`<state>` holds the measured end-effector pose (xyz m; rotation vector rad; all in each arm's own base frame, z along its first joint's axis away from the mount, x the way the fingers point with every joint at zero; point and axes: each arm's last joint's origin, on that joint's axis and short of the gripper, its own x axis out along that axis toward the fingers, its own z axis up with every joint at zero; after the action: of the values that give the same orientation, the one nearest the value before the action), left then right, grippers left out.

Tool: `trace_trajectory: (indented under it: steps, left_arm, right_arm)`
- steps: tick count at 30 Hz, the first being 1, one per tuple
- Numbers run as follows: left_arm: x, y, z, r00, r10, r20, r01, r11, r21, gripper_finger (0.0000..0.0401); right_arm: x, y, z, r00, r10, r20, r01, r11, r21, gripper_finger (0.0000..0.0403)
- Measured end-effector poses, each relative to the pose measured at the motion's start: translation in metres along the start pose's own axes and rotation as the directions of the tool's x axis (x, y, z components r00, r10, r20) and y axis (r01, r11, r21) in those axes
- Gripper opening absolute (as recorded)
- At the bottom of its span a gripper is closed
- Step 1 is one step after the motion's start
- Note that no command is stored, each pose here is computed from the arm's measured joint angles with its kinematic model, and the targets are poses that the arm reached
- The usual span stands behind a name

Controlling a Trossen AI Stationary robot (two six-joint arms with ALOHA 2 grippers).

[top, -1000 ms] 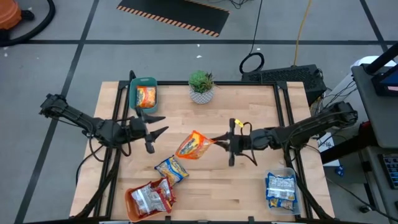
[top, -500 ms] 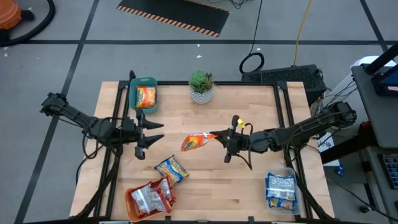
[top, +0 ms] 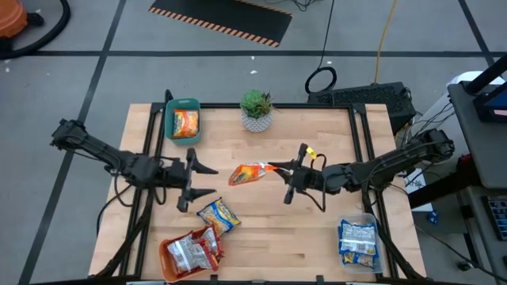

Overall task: Sort Maruchan noodles
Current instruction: Put the orange noodle pack into the blue bin

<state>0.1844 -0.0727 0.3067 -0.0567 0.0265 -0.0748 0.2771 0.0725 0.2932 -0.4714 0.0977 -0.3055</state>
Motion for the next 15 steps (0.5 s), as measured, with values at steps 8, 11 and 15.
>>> trace_trajectory:
  steps: [8,11,15]
  left_arm:
    - [0.022,0.003,-0.012,0.995,0.092,-0.026,-0.091,0.994,0.053,0.0372]
    - [0.032,0.006,-0.016,0.988,0.157,-0.004,-0.156,0.985,0.068,0.0385]
    - [0.045,0.012,-0.021,0.976,0.219,0.008,-0.219,0.972,0.082,0.0388]
  right_arm:
    - [0.001,-0.002,0.001,1.000,-0.003,0.011,0.003,1.000,0.009,0.0001]
    - [0.002,-0.002,-0.002,1.000,-0.002,-0.005,0.002,1.000,0.009,0.0002]
    - [0.003,-0.003,-0.006,0.999,0.005,-0.041,-0.005,1.000,0.011,0.0002]
